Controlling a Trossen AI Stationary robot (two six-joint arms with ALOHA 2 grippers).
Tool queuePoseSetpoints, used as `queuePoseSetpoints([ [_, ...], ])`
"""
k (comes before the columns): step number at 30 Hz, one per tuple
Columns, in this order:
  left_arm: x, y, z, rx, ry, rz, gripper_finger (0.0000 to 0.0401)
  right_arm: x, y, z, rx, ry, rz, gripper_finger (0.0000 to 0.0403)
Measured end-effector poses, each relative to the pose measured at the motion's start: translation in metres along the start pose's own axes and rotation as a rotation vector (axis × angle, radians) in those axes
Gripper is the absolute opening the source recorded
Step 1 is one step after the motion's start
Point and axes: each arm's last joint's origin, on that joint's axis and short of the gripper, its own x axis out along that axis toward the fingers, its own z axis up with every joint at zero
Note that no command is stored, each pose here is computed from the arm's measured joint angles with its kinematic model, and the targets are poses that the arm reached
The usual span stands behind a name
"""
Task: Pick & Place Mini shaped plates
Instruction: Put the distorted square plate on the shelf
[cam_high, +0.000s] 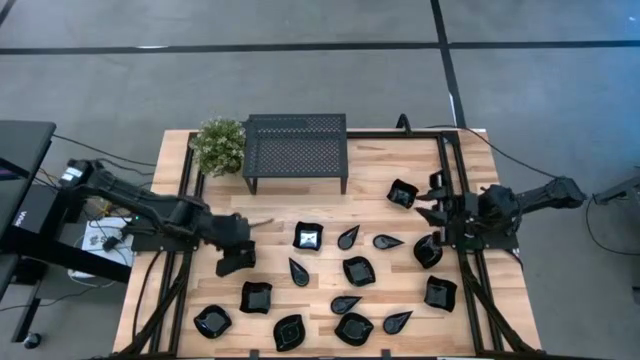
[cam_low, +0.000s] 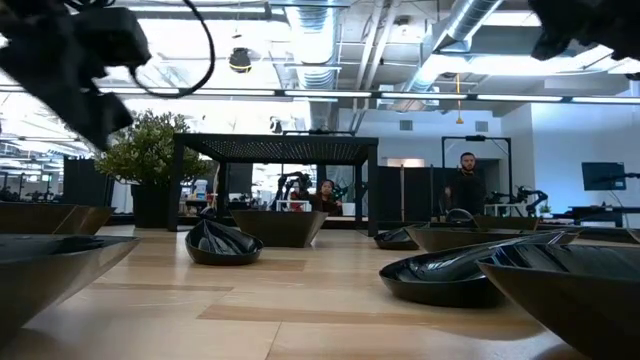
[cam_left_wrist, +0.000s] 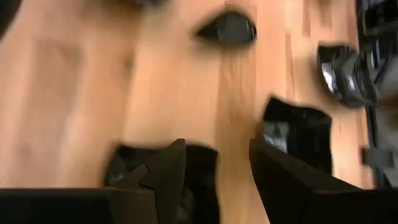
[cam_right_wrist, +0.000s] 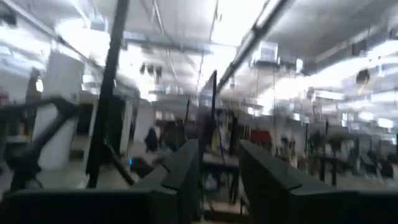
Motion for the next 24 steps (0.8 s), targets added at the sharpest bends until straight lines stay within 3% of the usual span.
queuePoseSetpoints([
  [6, 0.015, -0.013, -0.011, -0.044, 0.129, 0.005, 0.0179, 0.054, -0.003, 0.007, -0.012, 0.157, -0.064, 0.0171],
  [11, 0.025, -0.016, -0.015, -0.065, 0.188, 0.029, 0.0179, 0.106, -0.008, -0.004, -0.068, 0.334, -0.101, 0.0193],
  [17, 0.039, -0.016, -0.022, -0.043, 0.261, 0.071, 0.0179, 0.155, -0.021, -0.014, -0.06, 0.474, -0.21, 0.02],
  [24, 0.05, -0.009, -0.028, -0.018, 0.267, 0.179, 0.0176, 0.185, -0.025, -0.025, -0.065, 0.558, -0.221, 0.0192],
])
